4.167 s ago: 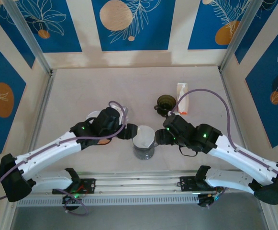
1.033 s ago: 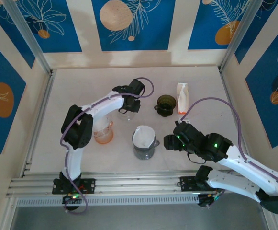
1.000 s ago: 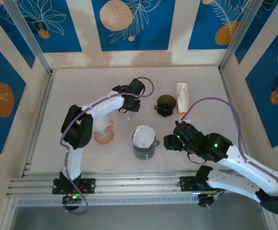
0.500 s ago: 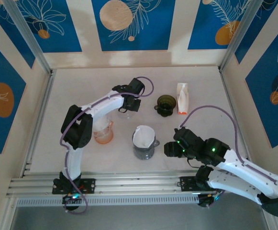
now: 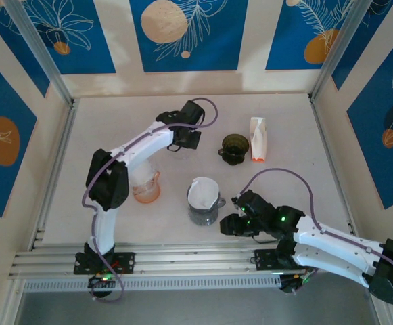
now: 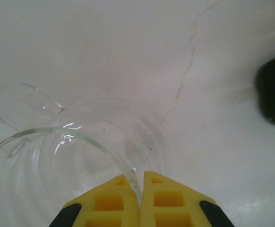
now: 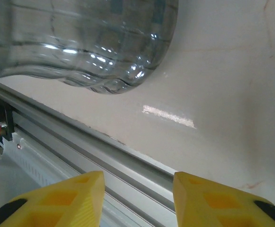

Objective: Place the coffee filter in the dripper

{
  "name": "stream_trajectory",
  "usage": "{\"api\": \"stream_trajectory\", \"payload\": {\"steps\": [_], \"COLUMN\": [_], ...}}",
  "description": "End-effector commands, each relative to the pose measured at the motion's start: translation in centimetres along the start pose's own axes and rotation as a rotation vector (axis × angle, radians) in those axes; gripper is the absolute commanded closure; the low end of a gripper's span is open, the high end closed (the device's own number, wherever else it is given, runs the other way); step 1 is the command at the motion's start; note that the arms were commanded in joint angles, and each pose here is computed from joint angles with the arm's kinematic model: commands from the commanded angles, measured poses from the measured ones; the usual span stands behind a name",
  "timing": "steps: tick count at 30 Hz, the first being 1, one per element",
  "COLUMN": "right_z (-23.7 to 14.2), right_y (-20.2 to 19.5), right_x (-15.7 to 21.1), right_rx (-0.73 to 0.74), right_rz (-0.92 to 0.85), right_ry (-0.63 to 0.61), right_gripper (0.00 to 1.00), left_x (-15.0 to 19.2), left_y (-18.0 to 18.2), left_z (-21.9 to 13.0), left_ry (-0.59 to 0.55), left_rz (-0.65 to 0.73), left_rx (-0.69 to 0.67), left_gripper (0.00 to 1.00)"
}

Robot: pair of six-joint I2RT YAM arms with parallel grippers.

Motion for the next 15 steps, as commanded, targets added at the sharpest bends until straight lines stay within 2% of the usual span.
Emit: {"api": "stream_trajectory", "payload": {"steps": [1, 15], "right_z": [0.6, 3.4], "right_y": [0.9, 1.3], "right_x": [-0.1, -2.5], "right_rx": [-0.104, -0.18], "right_rz": [0.034, 0.089], "right_ry": [0.023, 0.054], "right_gripper": [0.58, 0.63], "left_x": [-2.0, -3.7], "left_y": [0.5, 1.1], "left_z": [-3.4, -6.7], "left_ry": [-0.064, -0.096], "left_rz": [0.0, -0.018], "left_rx": [0.024, 0.066], "left_gripper": [1.0, 1.0]}}
Point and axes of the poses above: each hand's point on the last joint's axis, 136 mm out from that joint toward the fingers, its own z axis out along the fingers, its own y axis along the line the jaws close on, x = y × z, the point moved 10 cm from there along -z, back along the fingers, and after that the axes turned 2 degrees about -z, right-handed, at the moved point
